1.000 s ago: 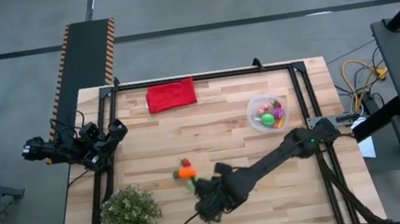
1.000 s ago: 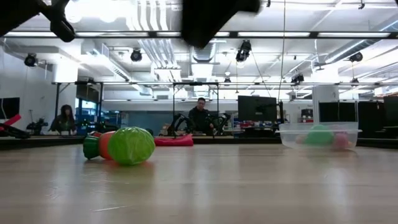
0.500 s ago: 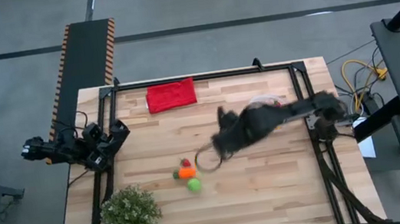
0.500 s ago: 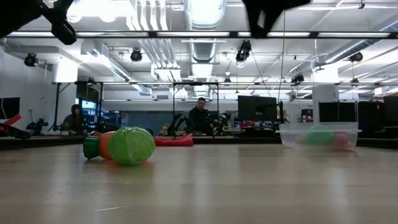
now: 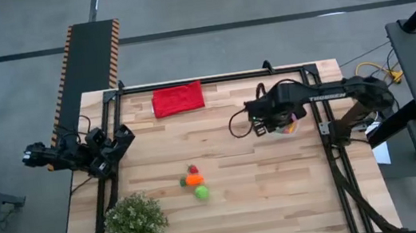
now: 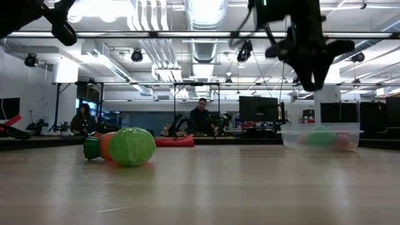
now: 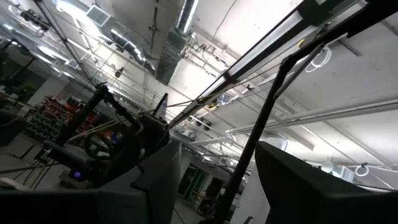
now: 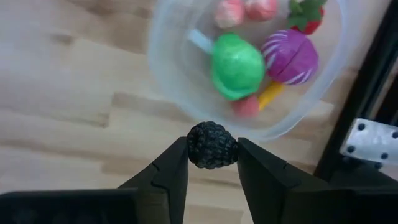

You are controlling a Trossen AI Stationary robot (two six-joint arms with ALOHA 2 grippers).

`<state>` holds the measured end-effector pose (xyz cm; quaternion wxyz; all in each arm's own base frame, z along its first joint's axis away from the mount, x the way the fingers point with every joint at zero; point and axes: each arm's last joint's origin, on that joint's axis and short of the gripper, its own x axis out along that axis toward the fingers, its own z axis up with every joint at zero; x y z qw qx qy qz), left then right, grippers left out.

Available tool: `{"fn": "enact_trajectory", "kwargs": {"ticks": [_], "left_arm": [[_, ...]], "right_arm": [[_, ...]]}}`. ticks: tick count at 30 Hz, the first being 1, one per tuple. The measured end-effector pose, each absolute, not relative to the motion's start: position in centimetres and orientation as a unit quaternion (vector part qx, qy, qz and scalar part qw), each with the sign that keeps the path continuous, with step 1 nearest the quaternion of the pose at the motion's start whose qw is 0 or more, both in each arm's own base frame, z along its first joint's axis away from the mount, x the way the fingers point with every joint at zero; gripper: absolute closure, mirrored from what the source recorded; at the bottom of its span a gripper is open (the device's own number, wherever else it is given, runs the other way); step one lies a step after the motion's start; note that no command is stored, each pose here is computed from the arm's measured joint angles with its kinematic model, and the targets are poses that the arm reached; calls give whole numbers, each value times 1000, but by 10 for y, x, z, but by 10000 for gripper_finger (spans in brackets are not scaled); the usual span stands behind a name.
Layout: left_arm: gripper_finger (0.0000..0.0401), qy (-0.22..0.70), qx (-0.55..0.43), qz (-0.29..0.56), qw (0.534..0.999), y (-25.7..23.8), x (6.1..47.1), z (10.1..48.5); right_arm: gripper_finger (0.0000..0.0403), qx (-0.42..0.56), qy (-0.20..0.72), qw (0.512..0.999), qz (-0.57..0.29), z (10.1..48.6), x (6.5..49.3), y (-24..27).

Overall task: Pick and placing Produce into tupperware
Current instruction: Put the blackberry into the transparent container, then put the green cabbage into the transparent container

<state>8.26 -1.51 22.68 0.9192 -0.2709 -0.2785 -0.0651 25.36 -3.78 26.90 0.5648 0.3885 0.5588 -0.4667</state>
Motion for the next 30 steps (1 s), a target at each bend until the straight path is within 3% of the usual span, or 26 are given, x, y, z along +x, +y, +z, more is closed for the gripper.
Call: {"fn": "enact_trajectory", "kwargs": {"ticks": [12,21,30], "left_arm": [[209,-277,-274,-53,920,-14,83,226],[209,-277,-273,-51,920,-14,83,226],[209,-278,-275,-44,919,-14,83,226]], "right_arm": [[277,431,576,512,-468,200,232,-77],[277,461,563,512,-456,188,224,-85],[214,454,565,521,-450,191,226,-86]]}}
